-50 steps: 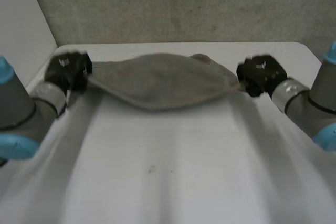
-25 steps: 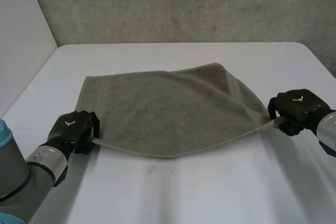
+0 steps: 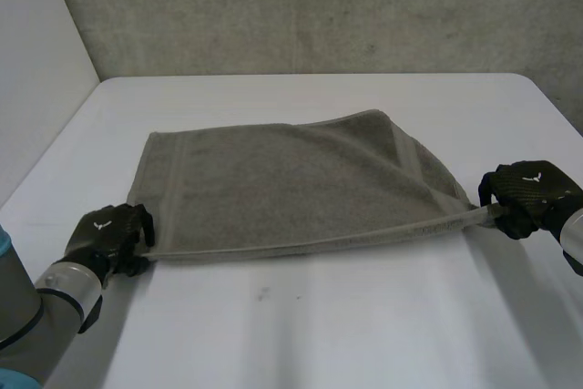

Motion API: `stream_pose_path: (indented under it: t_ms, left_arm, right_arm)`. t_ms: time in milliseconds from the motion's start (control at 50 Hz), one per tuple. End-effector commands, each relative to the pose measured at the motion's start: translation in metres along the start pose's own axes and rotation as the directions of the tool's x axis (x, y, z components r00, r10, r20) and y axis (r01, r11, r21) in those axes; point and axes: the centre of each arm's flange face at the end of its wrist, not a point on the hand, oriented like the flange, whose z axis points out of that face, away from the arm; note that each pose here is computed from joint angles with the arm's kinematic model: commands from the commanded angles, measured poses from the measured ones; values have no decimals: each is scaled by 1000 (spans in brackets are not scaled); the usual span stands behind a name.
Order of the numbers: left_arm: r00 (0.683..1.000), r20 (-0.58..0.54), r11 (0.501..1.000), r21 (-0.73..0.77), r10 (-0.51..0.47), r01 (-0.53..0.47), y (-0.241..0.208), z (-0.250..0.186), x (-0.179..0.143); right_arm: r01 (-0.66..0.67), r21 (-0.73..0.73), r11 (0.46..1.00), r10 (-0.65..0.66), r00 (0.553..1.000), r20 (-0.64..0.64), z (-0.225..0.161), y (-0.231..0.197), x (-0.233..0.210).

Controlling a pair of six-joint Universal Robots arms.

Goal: Fold the towel.

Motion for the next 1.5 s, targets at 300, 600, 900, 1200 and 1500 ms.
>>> stream_pose_path:
  t_ms: [300, 600, 900, 1200, 1500]
  left_arm:
    - [950, 191, 866, 396, 246, -304, -155, -99, -13]
    - [961, 129, 918, 289, 244, -272, -169, -68, -19]
    - [962, -8, 946, 188, 272, -265, -153, 68, 0]
    - [992, 112, 619, 784, -64, -49, -346, 27, -19]
    - [998, 0, 878, 475, -70, 62, -206, 70, -4]
  right_arm:
    - [133, 235, 963, -97, 983, -158, -81, -139, 39]
    - [107, 239, 965, -73, 986, -148, -78, -162, 50]
    - [210, 69, 975, -198, 969, -149, 50, -128, 32]
    - [334, 739, 584, 117, 867, -485, 0, -270, 81]
    - [132, 488, 863, -49, 983, -178, 54, -153, 26]
